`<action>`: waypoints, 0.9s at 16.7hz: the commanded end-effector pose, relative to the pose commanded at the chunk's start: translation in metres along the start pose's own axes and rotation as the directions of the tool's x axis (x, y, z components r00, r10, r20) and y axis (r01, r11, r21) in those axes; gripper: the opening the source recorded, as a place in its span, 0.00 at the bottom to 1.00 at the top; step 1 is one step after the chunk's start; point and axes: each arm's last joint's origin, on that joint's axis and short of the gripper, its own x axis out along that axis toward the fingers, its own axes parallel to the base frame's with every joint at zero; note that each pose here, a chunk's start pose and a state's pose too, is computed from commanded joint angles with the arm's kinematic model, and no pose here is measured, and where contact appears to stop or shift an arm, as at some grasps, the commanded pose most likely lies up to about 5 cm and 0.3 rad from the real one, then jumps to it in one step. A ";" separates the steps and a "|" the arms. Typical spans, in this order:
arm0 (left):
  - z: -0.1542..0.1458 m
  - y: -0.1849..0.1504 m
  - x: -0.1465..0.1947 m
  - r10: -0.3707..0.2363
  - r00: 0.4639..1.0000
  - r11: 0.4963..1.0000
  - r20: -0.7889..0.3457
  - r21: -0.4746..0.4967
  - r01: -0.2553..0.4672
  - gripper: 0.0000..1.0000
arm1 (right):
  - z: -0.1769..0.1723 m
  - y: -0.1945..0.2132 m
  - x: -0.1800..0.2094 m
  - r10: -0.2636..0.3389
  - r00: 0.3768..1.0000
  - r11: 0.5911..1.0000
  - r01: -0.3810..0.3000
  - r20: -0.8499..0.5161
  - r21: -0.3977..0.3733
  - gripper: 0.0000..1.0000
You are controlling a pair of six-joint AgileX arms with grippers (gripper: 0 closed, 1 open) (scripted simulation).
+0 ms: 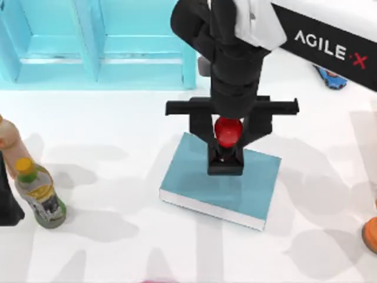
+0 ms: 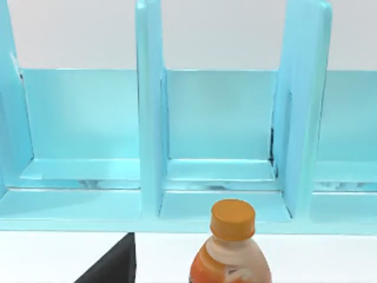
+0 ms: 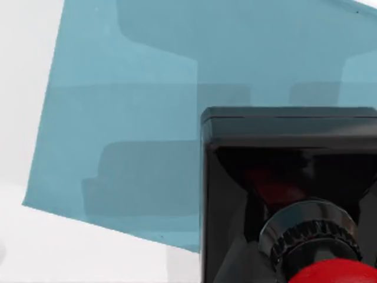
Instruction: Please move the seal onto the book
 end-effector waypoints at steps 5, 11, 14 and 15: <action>0.000 0.000 0.000 0.000 1.000 1.000 0.000 0.000 0.000 1.00 | 0.000 -0.001 -0.002 0.000 1.000 1.000 0.000 -0.003 0.002 0.00; 0.000 0.000 0.000 0.000 1.000 1.000 0.000 0.000 0.000 1.00 | 0.000 0.000 -0.005 0.000 1.000 1.000 0.000 0.000 0.000 0.08; 0.000 0.000 0.000 0.000 1.000 1.000 0.000 0.000 0.000 1.00 | 0.000 0.000 -0.005 0.000 1.000 1.000 0.000 0.000 0.000 0.30; 0.000 0.000 0.000 0.000 1.000 1.000 0.000 0.000 0.000 1.00 | 0.000 0.000 -0.005 0.000 1.000 1.000 0.000 0.000 0.000 0.38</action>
